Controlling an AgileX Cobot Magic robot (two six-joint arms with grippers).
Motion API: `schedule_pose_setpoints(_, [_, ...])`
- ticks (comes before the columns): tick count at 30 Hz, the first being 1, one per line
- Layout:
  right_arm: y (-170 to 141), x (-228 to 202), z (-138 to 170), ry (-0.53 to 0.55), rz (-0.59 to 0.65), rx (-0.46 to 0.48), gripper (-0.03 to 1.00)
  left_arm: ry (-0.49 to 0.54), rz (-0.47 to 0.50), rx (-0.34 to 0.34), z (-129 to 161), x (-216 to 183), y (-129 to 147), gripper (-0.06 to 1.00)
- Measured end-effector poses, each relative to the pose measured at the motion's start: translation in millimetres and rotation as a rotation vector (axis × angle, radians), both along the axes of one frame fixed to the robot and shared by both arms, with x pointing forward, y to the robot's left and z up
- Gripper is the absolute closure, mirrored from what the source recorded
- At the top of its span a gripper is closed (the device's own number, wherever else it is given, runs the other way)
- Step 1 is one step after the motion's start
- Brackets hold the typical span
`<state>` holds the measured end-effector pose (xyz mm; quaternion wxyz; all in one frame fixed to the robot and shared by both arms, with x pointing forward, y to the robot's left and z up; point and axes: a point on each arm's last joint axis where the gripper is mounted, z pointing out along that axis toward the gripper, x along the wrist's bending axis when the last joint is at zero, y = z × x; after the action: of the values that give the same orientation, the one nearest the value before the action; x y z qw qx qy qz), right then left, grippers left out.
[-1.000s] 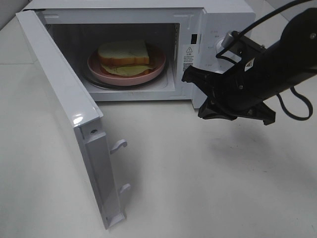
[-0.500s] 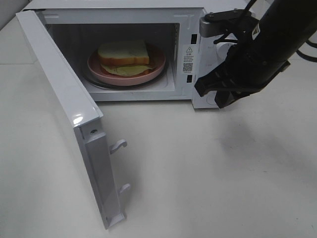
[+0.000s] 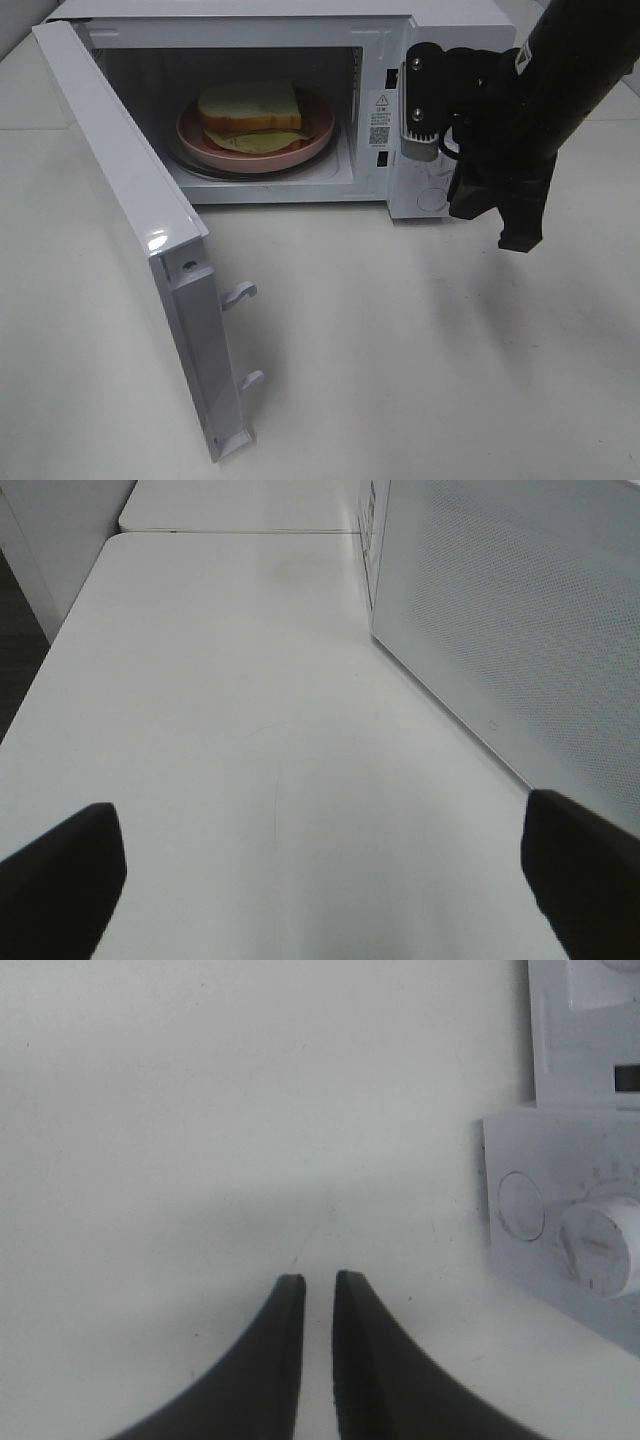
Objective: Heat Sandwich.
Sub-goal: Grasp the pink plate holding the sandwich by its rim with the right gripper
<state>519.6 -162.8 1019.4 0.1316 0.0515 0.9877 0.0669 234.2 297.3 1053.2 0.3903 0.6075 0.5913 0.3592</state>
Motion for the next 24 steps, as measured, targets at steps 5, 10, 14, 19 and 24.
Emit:
schedule_pose_setpoints(5, [-1, 1, 0, -0.020, 0.105, -0.045, 0.73, 0.000, 0.000, 0.000, 0, 0, 0, -0.05])
schedule_pose_setpoints(10, [-3, 2, 0, -0.031, 0.116, -0.069, 0.45, 0.000, 0.000, 0.000, 0, 0, 0, -0.05])
schedule_pose_setpoints(14, [-3, 2, 0, -0.032, 0.107, -0.069, 0.16, 0.000, 0.000, 0.000, 0, 0, 0, -0.05])
schedule_pose_setpoints(19, [2, 0, 1, -0.052, 0.122, -0.083, 0.00, 0.000, 0.000, 0.000, 0, 0, 0, -0.05])
schedule_pose_setpoints(24, [9, 1, 2, -0.109, 0.177, -0.118, -0.02, 0.000, 0.000, 0.000, 0, 0, 0, -0.05])
